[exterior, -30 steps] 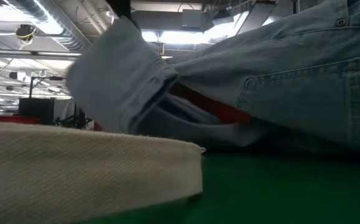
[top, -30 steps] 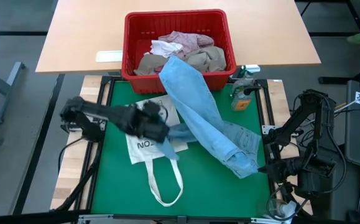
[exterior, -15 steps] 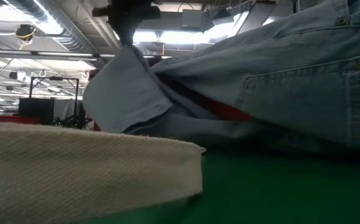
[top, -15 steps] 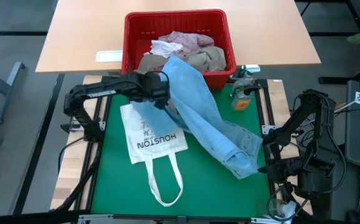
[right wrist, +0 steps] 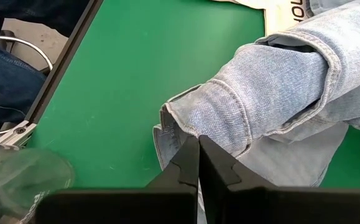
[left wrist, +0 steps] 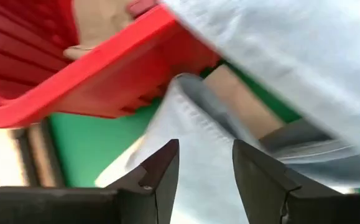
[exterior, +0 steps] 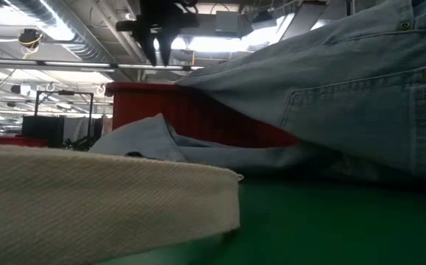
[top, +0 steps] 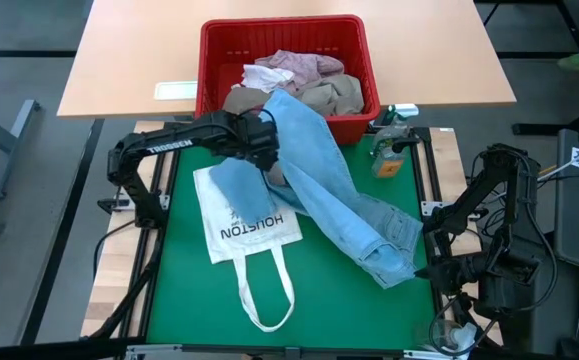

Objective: Fold laundry
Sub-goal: Remove the light blue pants from the red bin

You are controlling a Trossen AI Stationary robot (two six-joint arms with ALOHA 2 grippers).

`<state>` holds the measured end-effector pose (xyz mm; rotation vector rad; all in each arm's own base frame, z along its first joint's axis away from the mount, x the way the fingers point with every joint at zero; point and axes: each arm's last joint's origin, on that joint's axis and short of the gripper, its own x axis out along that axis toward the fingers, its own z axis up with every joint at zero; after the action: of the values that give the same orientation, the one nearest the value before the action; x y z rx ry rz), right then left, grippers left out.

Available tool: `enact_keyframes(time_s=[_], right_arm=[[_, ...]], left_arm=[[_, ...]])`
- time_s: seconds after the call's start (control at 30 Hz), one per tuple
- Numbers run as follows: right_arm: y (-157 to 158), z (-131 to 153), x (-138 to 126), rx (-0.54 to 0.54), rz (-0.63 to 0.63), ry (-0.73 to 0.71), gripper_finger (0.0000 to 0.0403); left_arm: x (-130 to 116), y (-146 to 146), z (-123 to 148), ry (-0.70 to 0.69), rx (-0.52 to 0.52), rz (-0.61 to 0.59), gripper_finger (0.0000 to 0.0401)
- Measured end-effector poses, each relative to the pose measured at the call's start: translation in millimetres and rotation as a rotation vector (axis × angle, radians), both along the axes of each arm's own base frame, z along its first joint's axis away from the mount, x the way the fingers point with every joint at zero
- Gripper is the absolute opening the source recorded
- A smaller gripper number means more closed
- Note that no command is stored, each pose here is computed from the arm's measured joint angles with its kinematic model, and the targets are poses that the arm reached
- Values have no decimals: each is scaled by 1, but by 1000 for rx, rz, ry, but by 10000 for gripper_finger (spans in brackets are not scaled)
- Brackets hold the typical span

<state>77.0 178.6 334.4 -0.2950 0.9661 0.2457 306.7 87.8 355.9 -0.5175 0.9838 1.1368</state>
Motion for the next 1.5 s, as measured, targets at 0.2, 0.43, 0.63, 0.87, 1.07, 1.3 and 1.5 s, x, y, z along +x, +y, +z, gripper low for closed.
enact_keyframes(time_s=[0.2, 0.43, 0.63, 0.87, 1.07, 1.3, 1.5], right_arm=[[0, 0, 0, 0, 0, 0, 1], [0, 0, 0, 2, 2, 5, 1], [0, 0, 0, 3, 3, 9, 1], [0, 0, 0, 4, 4, 9, 1], [0, 0, 0, 4, 4, 9, 1], [3, -2, 1, -3, 2, 12, 1], [4, -3, 1, -7, 2, 14, 1]], left_arm=[[15, 8, 5, -191, 13, 16, 145], [14, 25, 1, -288, 13, 166, 136], [14, 30, -35, -221, -33, 176, 121], [25, 43, -60, -323, -53, 117, 102], [23, 43, -49, -393, -88, 61, 84], [1, 26, -23, -420, -83, 65, 76], [-10, 15, -1, -498, 39, 117, 78]])
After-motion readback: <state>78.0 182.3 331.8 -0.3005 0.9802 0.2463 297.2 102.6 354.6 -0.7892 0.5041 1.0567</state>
